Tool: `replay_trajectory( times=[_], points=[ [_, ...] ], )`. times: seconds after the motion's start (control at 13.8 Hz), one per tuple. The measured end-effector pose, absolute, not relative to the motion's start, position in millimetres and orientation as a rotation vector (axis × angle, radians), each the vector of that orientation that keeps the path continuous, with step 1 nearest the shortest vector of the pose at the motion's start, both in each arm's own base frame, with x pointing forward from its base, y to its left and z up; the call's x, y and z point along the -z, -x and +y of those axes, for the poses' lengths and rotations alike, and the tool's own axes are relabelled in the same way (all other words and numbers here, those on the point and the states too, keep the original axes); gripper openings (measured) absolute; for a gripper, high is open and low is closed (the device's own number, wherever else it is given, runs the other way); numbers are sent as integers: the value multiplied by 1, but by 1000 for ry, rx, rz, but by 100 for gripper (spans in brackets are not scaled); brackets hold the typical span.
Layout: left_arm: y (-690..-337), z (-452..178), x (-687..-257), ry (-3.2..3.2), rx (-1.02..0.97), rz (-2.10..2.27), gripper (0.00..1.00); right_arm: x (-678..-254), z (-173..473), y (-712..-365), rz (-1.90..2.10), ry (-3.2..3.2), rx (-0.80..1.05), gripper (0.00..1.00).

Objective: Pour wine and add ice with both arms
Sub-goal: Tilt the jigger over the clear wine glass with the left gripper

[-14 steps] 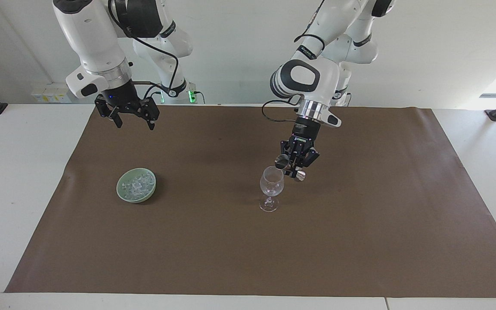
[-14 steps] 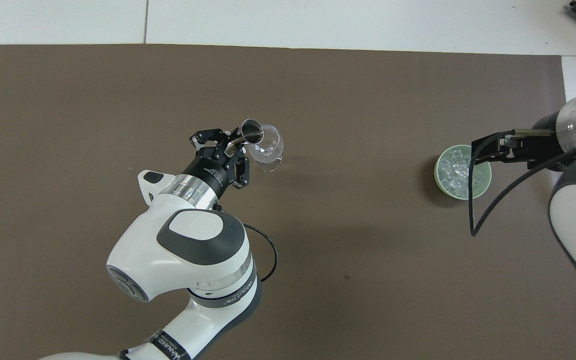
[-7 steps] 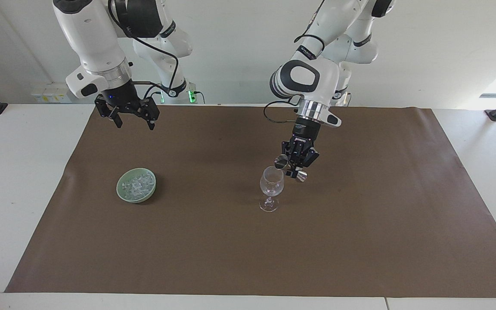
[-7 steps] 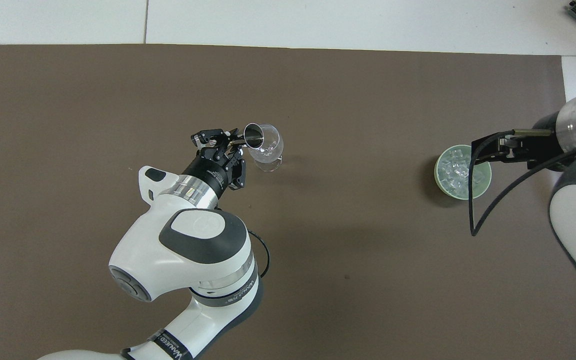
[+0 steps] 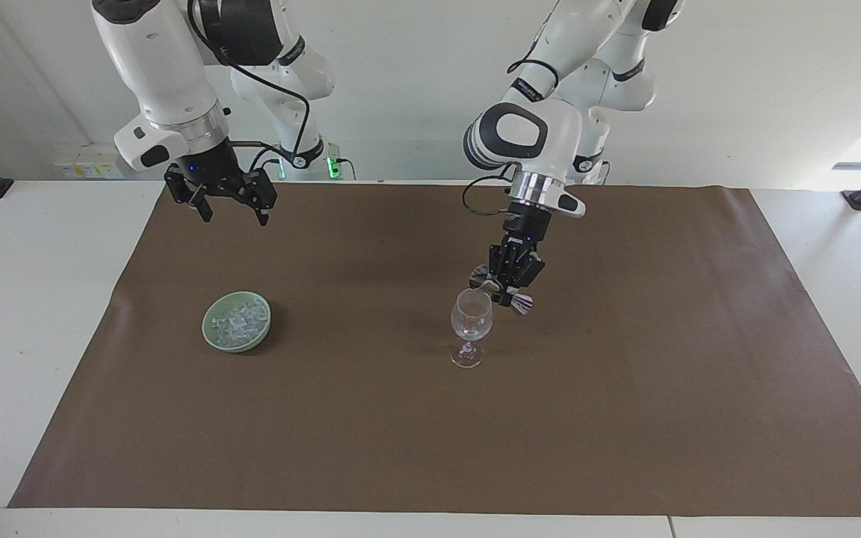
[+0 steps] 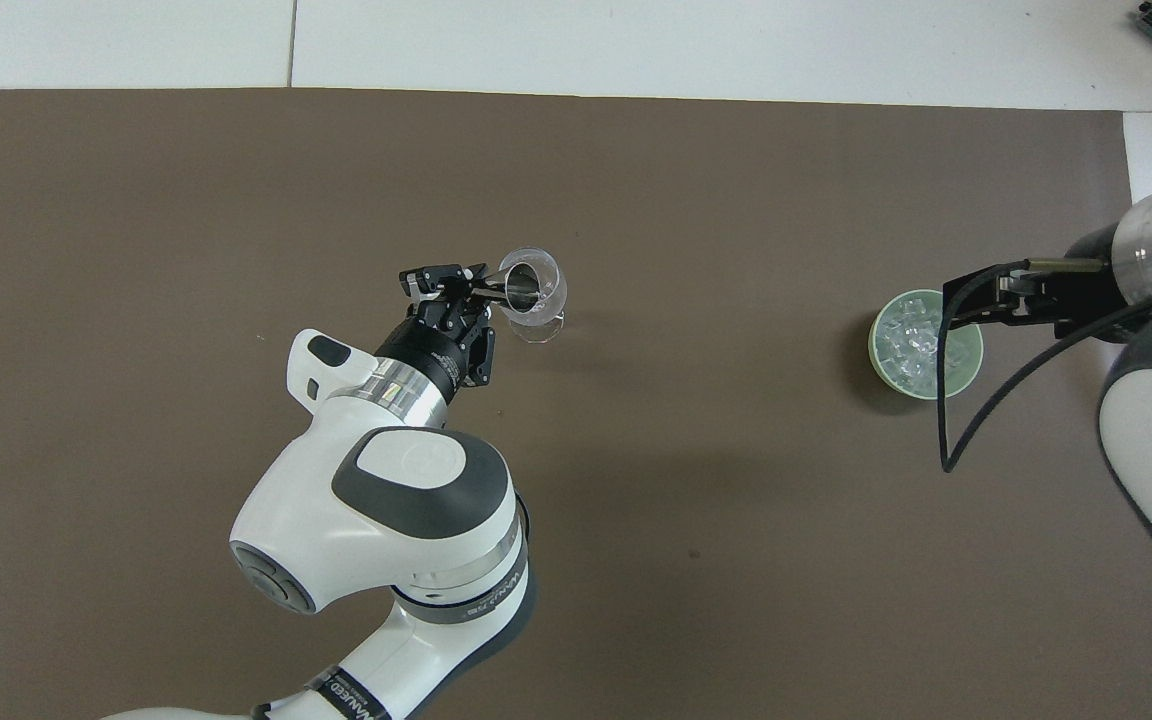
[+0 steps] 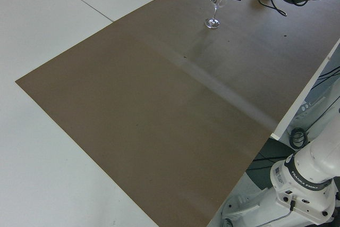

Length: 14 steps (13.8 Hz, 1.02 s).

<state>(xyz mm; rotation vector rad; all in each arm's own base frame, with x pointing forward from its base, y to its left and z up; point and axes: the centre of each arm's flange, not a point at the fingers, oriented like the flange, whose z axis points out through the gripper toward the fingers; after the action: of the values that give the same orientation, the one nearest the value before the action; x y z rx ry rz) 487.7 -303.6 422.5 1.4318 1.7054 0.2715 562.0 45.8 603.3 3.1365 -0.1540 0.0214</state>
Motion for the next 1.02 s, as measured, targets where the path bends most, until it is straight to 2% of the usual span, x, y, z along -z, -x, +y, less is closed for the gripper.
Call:
replay_trajectory(
  times=[1.02],
  points=[
    [-503, -295, -420, -1558, -387, 1612, 22, -603, 46, -562, -154, -3137, -21, 100]
  ],
)
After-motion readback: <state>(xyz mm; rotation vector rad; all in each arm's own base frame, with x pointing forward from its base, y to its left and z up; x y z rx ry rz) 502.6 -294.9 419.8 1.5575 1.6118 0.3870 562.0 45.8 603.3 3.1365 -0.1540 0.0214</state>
